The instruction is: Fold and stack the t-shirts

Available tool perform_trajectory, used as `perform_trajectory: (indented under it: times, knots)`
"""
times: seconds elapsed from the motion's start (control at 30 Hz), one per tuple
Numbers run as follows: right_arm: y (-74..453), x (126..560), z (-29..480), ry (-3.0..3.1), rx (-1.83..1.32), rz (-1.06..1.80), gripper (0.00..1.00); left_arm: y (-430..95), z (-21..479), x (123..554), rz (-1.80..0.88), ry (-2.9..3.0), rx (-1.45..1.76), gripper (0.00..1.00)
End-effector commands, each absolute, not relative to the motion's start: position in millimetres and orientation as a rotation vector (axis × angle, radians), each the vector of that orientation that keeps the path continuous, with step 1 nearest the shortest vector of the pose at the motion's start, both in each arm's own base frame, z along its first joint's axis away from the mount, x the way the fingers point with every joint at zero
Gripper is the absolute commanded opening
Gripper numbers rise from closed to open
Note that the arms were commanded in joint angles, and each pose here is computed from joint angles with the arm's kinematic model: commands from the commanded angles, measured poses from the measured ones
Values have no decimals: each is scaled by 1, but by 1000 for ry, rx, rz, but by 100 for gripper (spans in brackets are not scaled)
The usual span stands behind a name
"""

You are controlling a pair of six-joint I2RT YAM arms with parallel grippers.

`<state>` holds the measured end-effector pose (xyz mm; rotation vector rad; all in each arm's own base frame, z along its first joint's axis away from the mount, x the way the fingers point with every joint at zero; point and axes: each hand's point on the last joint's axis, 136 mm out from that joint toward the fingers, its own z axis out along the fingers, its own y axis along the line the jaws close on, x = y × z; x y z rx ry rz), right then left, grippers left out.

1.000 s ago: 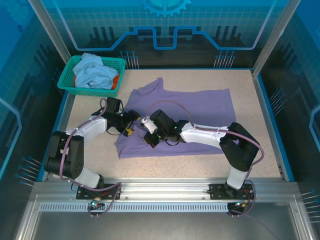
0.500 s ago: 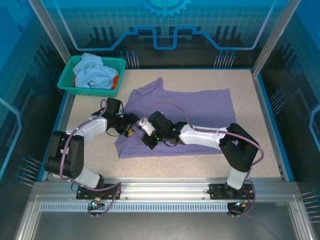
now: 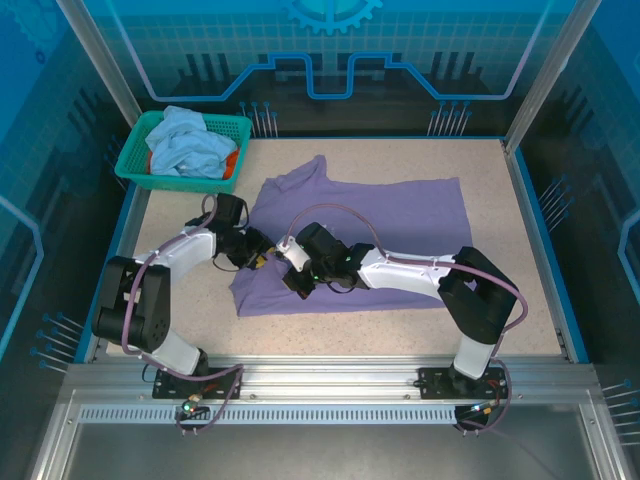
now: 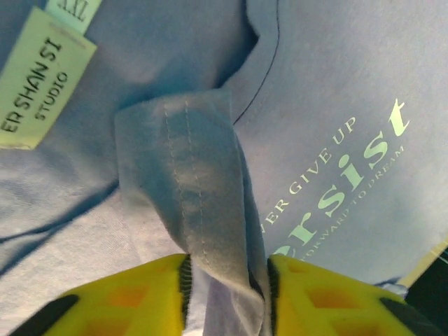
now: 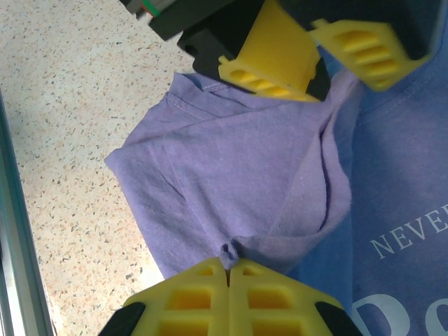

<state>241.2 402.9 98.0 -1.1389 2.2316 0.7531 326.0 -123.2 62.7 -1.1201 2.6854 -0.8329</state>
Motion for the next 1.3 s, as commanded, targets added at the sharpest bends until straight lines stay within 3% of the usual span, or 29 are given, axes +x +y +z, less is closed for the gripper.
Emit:
perform_trajectory:
  times: [0.0,0.17,0.73,0.9,1.1,1.27]
  knots:
    - [405,240,100,2225,-1142,758,0,-123,73,335,-735,2694,-1016,27]
    - [399,249,99,2262,-1081,758,0,-138,84,350,-669,2715,-869,5]
    - [353,302,69,2583,-672,646,0,-157,60,388,-354,2765,-664,3]
    - [336,311,64,2649,-544,612,0,-170,57,400,-357,2779,-615,7]
    - [322,321,52,2720,-444,526,0,-168,50,402,-265,2791,-610,19]
    - [299,339,44,2829,-219,436,19,-149,70,407,-145,2720,-634,42]
